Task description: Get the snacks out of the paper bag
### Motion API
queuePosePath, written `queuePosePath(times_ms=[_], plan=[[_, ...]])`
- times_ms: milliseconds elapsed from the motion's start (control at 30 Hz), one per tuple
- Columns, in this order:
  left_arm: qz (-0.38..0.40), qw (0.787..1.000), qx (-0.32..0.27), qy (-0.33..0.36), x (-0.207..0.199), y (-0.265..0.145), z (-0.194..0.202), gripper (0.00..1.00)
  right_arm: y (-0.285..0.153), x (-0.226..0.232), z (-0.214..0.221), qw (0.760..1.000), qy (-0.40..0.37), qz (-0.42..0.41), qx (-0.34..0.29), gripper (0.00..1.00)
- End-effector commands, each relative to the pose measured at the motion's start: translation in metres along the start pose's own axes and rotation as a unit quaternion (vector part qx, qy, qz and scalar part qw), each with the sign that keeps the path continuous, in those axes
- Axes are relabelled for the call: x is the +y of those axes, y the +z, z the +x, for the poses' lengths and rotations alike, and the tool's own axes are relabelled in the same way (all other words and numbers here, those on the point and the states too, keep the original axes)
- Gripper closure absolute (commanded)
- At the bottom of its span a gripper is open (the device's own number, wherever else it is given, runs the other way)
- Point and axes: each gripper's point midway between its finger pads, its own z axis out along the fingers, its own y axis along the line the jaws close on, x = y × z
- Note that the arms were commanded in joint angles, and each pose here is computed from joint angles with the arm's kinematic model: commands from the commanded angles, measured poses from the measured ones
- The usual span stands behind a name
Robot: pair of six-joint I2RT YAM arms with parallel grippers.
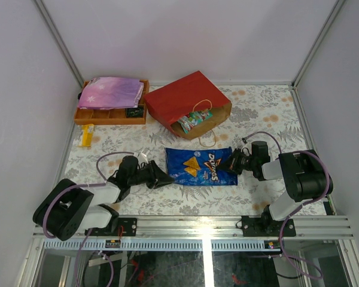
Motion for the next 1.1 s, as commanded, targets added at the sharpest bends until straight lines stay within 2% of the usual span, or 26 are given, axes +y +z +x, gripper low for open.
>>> queuePosePath(times_ms=[0,133,233,433,667,700,733,800,833,867,900,933,1033,1067], plan=[[0.017,0.999,0.000,0.033,-0.008,0.002,-0.003,0.80,-0.001,-0.021,0.002,0.999,0.001,0.037,-0.005,1.00],[0.012,0.999,0.000,0.030,-0.003,-0.001,0.001,0.86,-0.001,-0.021,0.003,0.999,0.001,0.035,-0.004,1.00],[0.005,1.000,-0.005,0.029,0.001,-0.005,0.003,1.00,0.000,-0.020,0.003,0.999,0.001,0.033,-0.003,1.00],[-0.025,0.999,-0.023,0.031,0.008,-0.014,0.003,1.00,0.000,-0.020,0.003,0.999,0.002,0.033,-0.002,1.00],[-0.124,0.989,-0.080,0.008,0.040,-0.044,0.002,1.00,0.000,-0.023,0.002,0.999,0.007,0.039,-0.008,1.00],[-0.130,0.987,-0.093,0.009,0.041,-0.048,0.000,0.97,0.000,-0.023,0.001,0.999,0.007,0.038,-0.009,1.00],[-0.136,0.985,-0.102,0.007,0.043,-0.052,0.000,0.85,0.000,-0.022,0.001,0.999,0.007,0.036,-0.010,1.00],[-0.145,0.983,-0.116,0.005,0.045,-0.058,-0.002,0.43,0.001,-0.020,0.000,0.999,0.007,0.033,-0.011,1.00],[-0.149,0.982,-0.120,0.004,0.046,-0.060,-0.002,0.26,0.001,-0.020,0.000,0.999,0.008,0.033,-0.012,1.00],[-0.157,0.980,-0.122,0.002,0.050,-0.061,-0.003,0.14,0.000,-0.021,0.001,0.999,0.009,0.034,-0.011,1.00],[-0.164,0.979,-0.122,0.002,0.053,-0.061,-0.003,0.06,0.000,-0.022,0.001,0.999,0.008,0.037,-0.012,1.00],[-0.172,0.978,-0.120,0.000,0.056,-0.060,-0.003,0.02,-0.002,-0.022,0.000,0.999,0.003,0.041,-0.015,1.00],[-0.177,0.978,-0.114,0.007,0.059,-0.053,-0.007,0.01,-0.007,-0.023,-0.001,0.998,-0.011,0.059,-0.022,1.00],[-0.177,0.978,-0.111,0.010,0.059,-0.050,-0.008,0.03,-0.010,-0.023,-0.001,0.998,-0.014,0.064,-0.024,1.00]])
